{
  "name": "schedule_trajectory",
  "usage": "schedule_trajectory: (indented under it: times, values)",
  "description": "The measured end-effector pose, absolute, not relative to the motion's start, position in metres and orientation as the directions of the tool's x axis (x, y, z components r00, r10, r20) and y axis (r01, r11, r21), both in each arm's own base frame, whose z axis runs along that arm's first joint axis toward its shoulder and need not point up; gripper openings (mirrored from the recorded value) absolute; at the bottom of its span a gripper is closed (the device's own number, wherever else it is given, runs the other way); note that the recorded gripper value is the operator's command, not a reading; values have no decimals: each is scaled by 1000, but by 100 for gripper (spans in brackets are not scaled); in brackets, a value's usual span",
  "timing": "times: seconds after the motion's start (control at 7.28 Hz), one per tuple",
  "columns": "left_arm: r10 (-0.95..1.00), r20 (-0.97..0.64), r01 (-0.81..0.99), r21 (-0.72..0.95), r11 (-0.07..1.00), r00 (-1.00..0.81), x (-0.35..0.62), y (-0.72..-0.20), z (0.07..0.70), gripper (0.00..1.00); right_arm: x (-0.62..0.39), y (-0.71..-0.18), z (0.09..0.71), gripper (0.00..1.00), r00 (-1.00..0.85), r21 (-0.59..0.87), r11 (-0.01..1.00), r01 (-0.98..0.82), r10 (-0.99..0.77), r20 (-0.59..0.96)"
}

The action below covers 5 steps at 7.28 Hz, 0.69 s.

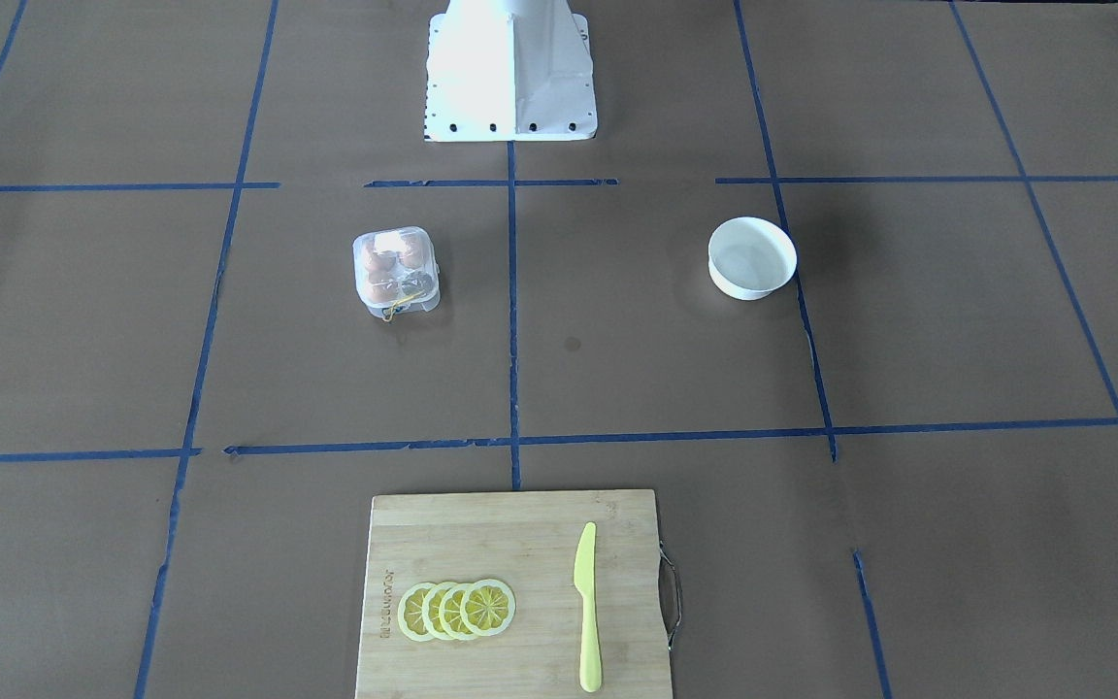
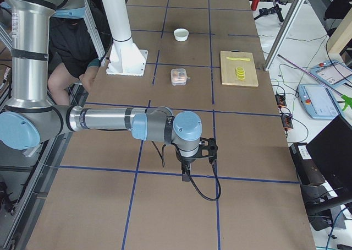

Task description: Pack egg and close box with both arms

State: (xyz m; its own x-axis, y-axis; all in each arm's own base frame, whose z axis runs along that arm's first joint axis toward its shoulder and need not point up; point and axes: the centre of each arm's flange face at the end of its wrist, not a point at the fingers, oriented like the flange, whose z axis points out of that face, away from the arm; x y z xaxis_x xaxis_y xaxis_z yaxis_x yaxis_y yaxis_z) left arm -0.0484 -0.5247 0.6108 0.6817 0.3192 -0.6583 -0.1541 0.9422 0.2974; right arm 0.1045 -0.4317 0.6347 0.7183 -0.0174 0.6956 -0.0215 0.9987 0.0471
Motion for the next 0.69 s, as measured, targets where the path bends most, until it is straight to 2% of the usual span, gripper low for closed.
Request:
schedule_trajectory:
  times: [0.27,0.69]
  values:
    - [249,-675,-68,283,957,694,-48,-529,608,100,105,-434,636,100,720,59,997,-44,-9,694]
    - [225,-681,-39,277,960,696,-48,-530,607,100,105,-436,634,100,720,59,997,-56,-1,694]
